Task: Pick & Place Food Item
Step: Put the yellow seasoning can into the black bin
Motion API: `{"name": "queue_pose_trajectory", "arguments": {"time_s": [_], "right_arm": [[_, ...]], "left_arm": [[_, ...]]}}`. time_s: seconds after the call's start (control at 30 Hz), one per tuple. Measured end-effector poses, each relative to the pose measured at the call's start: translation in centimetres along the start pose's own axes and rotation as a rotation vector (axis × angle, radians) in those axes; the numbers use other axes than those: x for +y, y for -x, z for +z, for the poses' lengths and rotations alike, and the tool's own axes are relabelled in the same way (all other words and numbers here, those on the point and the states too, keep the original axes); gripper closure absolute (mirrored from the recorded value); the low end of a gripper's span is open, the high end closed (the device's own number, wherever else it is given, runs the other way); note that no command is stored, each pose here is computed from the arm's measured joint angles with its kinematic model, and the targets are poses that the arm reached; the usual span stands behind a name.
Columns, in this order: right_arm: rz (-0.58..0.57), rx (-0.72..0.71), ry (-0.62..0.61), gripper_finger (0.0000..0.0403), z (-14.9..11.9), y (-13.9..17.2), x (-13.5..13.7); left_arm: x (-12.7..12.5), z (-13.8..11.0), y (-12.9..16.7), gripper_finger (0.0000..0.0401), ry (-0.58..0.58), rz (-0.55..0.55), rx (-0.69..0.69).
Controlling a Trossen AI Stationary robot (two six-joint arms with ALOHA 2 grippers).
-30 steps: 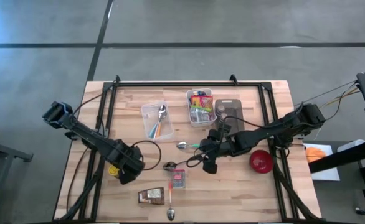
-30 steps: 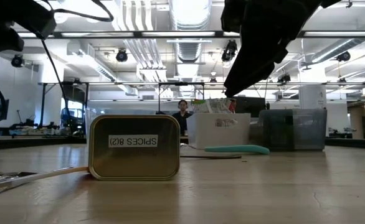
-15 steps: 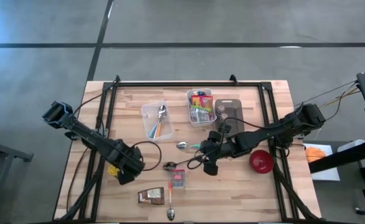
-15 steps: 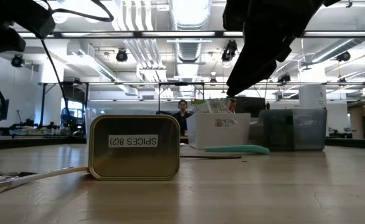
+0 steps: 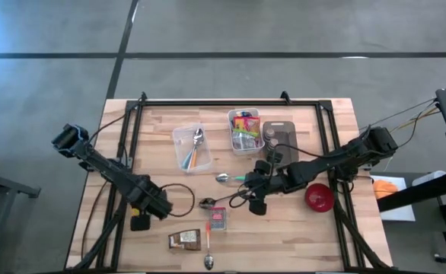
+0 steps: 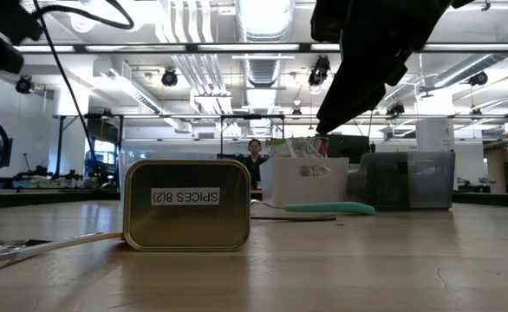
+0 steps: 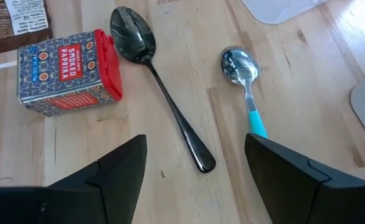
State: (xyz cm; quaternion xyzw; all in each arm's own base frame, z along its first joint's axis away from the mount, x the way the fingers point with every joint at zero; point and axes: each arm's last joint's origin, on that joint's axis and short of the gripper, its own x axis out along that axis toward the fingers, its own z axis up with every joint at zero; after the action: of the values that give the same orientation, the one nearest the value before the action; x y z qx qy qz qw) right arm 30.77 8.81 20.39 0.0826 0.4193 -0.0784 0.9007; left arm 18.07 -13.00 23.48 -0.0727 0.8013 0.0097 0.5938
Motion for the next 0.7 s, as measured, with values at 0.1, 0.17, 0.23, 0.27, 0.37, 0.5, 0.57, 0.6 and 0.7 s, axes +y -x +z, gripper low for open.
{"name": "queue_pose_trajectory", "arguments": {"time_s": [0.1, 0.17, 0.23, 0.27, 0.37, 0.5, 0.57, 0.6, 0.7], "right_arm": [[0.002, 0.0, 0.002, 0.0133, 0.0, 0.0, 0.1], [0.003, 0.0, 0.003, 0.0133, -0.1, 0.0, 0.1], [0.005, 0.0, 0.006, 0.0133, -0.1, 0.1, 0.2], [0.006, 0.001, 0.007, 0.0133, -0.1, 0.1, 0.3], [0.01, 0.001, 0.012, 0.0133, -0.2, 0.1, 0.4], [0.014, 0.0, 0.016, 0.0133, -0.3, 0.2, 0.6], [0.014, -0.001, 0.016, 0.0133, -0.3, 0.2, 0.6], [0.015, -0.001, 0.016, 0.0133, -0.3, 0.2, 0.6], [0.015, -0.001, 0.016, 0.0133, -0.3, 0.2, 0.6]], "left_arm": [[-0.4, -0.4, -0.2, 0.0043, -0.027, 0.012, 0.003], [-0.6, -0.7, -0.3, 0.0043, -0.035, 0.038, -0.007], [-0.8, -0.9, -0.3, 0.0043, -0.039, 0.065, -0.018], [-0.8, -1.0, -0.4, 0.0043, -0.042, 0.08, -0.025], [-0.9, -1.2, -0.4, 0.0043, -0.043, 0.121, -0.051], [-1.1, -1.4, -0.6, 0.0043, -0.051, 0.141, -0.066], [-1.1, -1.6, -1.1, 0.0043, -0.051, 0.152, -0.053], [-1.0, -1.7, -1.4, 0.0043, -0.048, 0.157, -0.041], [-0.7, -1.9, -2.2, 0.0043, -0.014, 0.162, -0.003]]}}
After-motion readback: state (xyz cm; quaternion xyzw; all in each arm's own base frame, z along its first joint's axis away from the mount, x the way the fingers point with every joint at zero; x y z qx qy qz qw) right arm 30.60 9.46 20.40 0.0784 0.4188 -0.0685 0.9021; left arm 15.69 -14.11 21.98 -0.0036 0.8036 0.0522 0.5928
